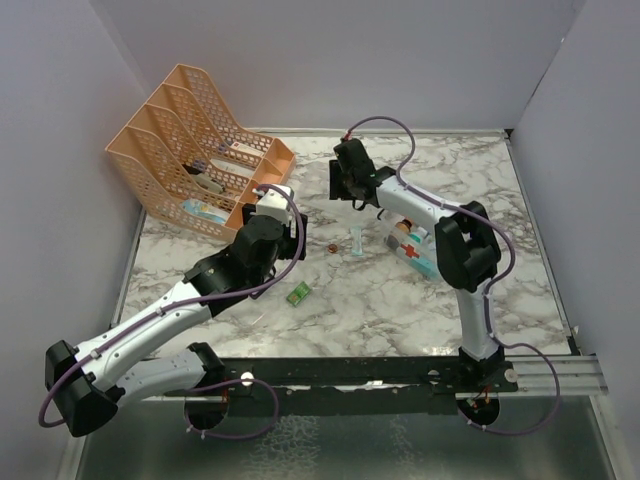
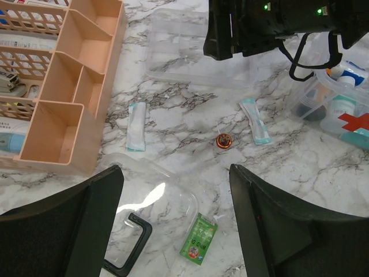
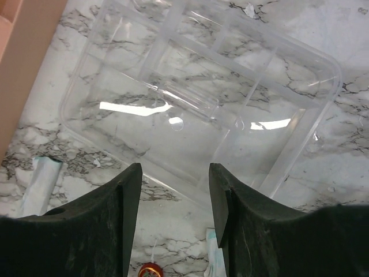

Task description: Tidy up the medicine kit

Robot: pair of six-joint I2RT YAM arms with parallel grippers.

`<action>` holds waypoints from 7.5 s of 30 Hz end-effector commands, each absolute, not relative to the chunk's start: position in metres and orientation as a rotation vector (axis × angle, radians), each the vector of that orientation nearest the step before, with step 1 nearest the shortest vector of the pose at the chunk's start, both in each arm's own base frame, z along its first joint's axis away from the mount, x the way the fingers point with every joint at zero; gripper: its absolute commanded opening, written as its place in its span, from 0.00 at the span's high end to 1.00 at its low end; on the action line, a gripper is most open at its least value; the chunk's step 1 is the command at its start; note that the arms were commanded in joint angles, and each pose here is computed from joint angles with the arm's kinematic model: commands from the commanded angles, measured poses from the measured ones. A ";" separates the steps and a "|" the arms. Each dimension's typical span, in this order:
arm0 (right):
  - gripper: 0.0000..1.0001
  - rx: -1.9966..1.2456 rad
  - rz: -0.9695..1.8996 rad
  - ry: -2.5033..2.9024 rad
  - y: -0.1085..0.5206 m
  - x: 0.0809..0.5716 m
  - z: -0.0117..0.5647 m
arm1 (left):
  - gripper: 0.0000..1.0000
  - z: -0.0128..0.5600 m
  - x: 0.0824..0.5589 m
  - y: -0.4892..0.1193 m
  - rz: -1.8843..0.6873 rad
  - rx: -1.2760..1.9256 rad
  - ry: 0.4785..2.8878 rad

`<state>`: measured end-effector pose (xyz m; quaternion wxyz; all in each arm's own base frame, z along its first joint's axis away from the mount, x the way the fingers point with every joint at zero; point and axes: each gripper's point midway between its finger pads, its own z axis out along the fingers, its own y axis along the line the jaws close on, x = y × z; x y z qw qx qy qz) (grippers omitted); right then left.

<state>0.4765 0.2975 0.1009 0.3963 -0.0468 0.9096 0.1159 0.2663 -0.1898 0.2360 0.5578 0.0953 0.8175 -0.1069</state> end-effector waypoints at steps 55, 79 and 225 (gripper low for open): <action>0.64 -0.361 0.093 2.532 0.266 0.351 0.062 | 0.22 0.240 0.261 -0.188 -0.313 0.198 1.907; 0.95 -0.148 0.047 2.594 0.257 0.339 0.055 | 0.22 0.240 0.261 -0.187 -0.311 0.193 1.908; 0.74 0.013 0.642 2.376 0.248 0.274 0.159 | 1.00 0.112 0.393 -0.231 -0.427 0.276 2.354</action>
